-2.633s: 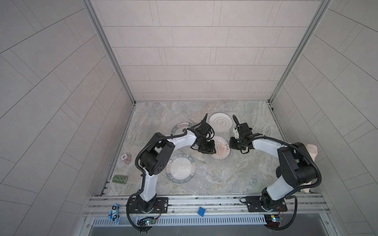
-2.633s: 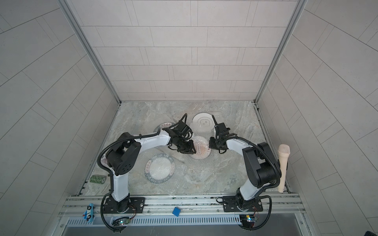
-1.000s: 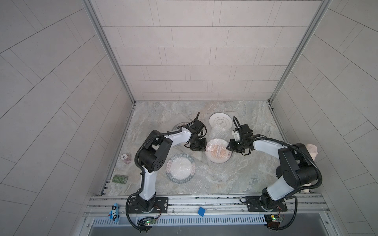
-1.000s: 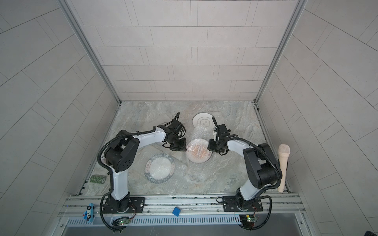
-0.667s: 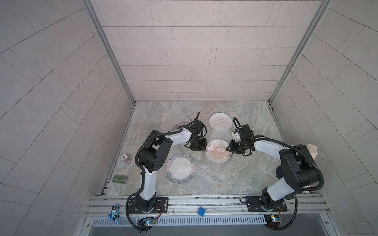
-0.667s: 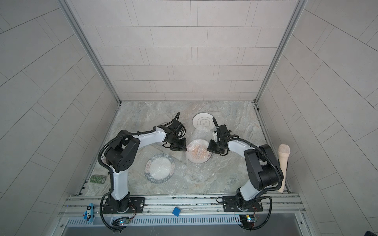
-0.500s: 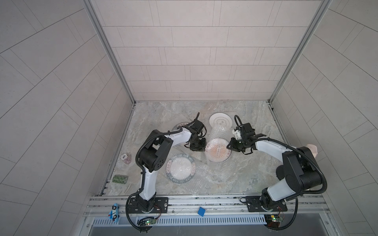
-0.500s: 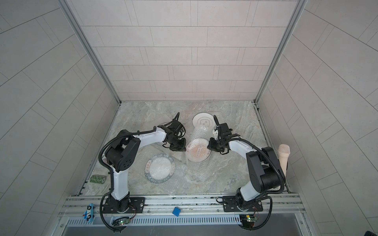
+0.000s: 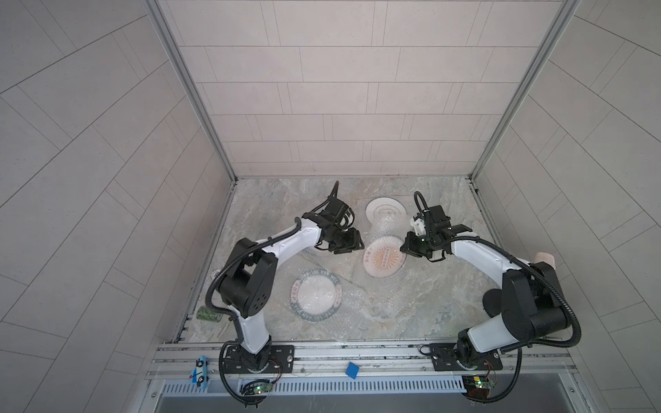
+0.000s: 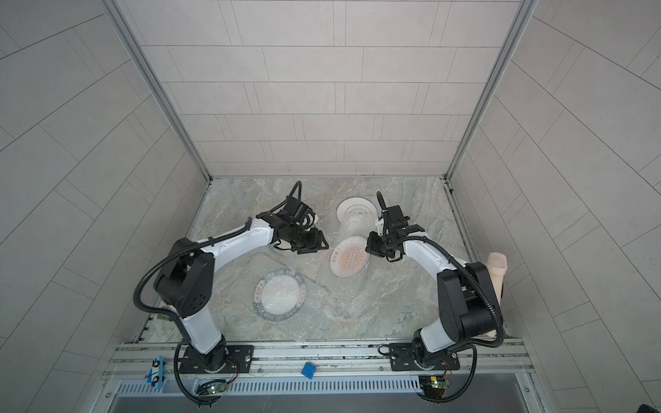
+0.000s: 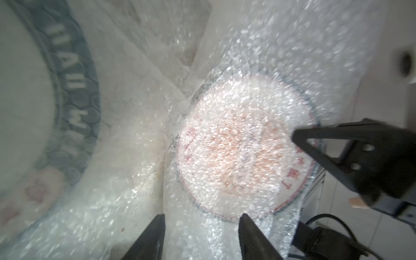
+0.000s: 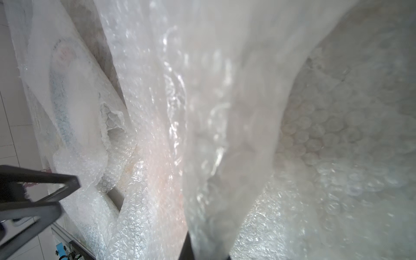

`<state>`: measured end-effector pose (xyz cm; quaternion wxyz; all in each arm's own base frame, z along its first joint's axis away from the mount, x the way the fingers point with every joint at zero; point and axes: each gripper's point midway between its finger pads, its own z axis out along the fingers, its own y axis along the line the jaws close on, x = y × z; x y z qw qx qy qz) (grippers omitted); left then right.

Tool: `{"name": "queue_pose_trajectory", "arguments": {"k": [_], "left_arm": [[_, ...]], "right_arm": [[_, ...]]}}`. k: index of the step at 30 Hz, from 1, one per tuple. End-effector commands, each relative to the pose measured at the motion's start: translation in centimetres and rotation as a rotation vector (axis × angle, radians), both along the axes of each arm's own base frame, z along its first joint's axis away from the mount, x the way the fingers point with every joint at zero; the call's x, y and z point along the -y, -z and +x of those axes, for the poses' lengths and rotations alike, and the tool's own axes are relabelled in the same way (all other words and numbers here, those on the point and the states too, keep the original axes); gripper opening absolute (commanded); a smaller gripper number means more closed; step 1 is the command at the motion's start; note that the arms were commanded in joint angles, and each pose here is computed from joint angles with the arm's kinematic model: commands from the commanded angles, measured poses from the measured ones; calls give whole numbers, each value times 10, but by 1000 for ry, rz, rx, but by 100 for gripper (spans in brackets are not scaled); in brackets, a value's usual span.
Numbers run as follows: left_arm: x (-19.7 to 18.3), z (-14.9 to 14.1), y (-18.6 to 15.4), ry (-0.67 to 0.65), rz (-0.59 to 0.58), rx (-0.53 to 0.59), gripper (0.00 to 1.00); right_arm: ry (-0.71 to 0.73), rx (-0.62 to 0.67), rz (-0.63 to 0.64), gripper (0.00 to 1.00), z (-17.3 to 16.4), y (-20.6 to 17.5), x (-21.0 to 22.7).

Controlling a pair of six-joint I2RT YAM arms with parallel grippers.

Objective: Unpack dinner plates from bubble wrap
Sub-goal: Unwrap the bubble wrap at the center of the board.

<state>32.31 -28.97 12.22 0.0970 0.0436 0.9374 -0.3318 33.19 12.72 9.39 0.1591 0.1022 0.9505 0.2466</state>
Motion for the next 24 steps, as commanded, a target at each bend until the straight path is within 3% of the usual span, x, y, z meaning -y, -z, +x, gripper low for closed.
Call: {"name": "queue_pose_trajectory", "arguments": {"k": [1, 11, 17, 21, 24], "left_arm": [[-16, -3, -21, -25, -49, 64, 68], [-22, -24, -11, 7, -38, 191, 79], [-16, -31, -5, 1, -21, 455, 92], [-14, -14, -6, -73, -11, 570, 94], [-18, 8, -8, -199, -9, 643, 97]], "right_arm": [[78, 16, -12, 0, 6, -26, 16], [240, 147, 82, 0, 49, -117, 29], [243, 178, 182, 0, 63, -151, 19], [249, 195, 221, 0, 56, -168, 16], [242, 211, 242, 0, 46, -182, 14]]}}
